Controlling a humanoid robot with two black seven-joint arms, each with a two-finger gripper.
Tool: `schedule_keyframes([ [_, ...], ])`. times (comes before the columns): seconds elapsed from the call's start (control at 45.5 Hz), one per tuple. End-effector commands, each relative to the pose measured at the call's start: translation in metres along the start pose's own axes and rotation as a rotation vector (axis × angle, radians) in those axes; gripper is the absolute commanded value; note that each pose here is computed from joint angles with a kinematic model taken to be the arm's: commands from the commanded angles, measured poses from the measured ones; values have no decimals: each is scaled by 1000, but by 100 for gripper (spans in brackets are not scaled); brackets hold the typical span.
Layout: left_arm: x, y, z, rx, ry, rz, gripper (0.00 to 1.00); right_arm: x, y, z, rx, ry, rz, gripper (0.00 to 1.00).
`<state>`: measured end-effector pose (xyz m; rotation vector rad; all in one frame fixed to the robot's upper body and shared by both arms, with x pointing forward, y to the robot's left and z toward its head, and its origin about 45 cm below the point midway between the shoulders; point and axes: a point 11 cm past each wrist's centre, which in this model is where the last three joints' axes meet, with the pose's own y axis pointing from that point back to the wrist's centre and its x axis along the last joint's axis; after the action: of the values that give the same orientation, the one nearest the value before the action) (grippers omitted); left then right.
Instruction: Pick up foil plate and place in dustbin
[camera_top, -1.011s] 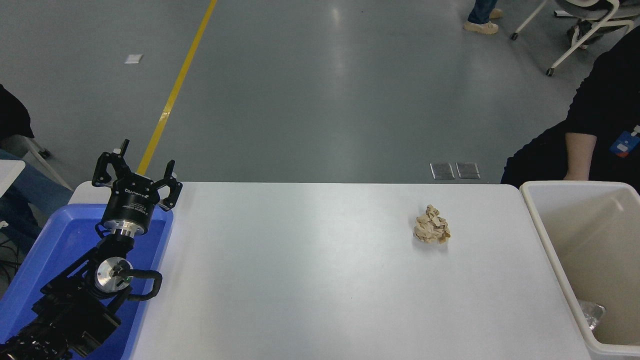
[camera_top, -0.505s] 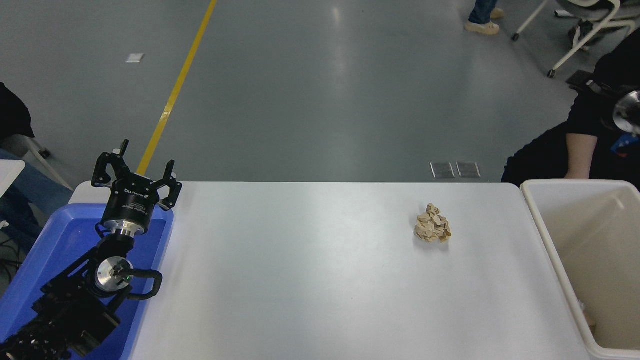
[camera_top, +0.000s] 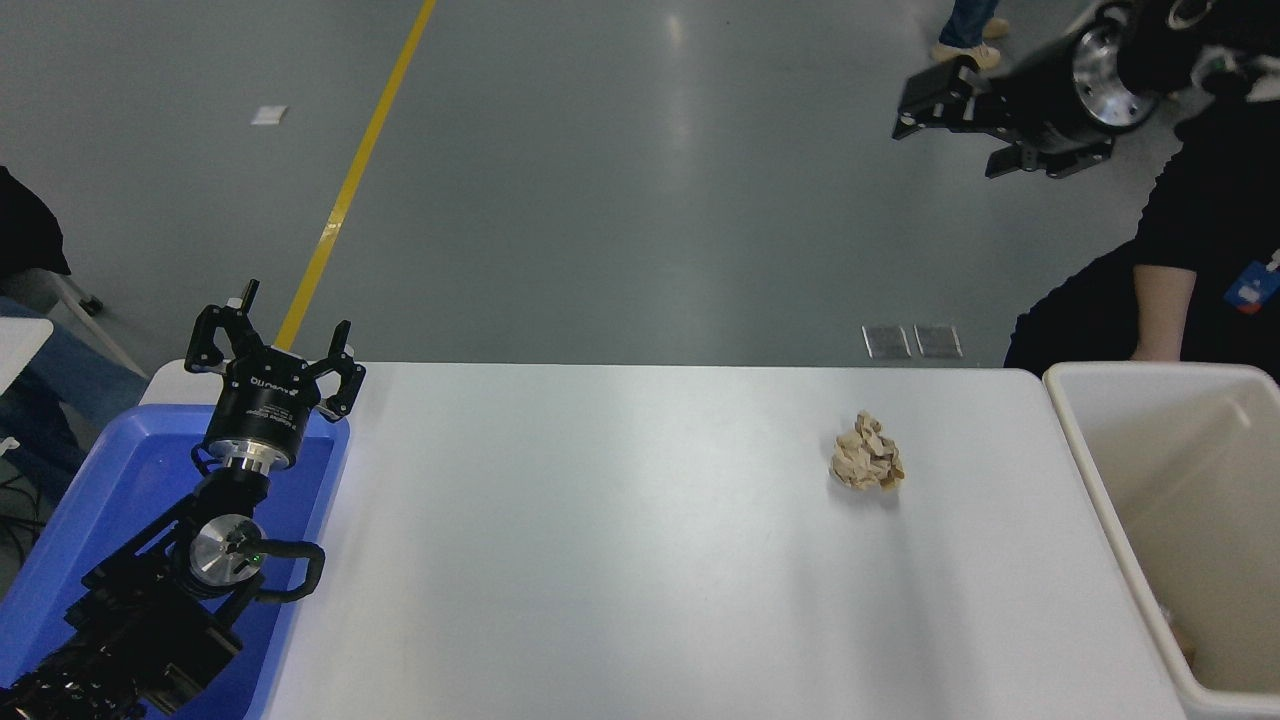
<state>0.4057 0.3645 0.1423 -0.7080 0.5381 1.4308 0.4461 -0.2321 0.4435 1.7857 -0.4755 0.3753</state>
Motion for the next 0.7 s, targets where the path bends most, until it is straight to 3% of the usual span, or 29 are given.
schedule_keyframes([
  [0.0, 0, 0, 0, -2, -1, 1, 98, -16, 24, -20, -10, 70, -76, 100],
  [0.505, 0, 0, 0, -2, -1, 1, 98, -22, 27, -17, -17, 73, -92, 100],
  [0.681, 0, 0, 0, -1, 0, 1, 98, -27, 20, 10, -89, 42, -114, 100],
])
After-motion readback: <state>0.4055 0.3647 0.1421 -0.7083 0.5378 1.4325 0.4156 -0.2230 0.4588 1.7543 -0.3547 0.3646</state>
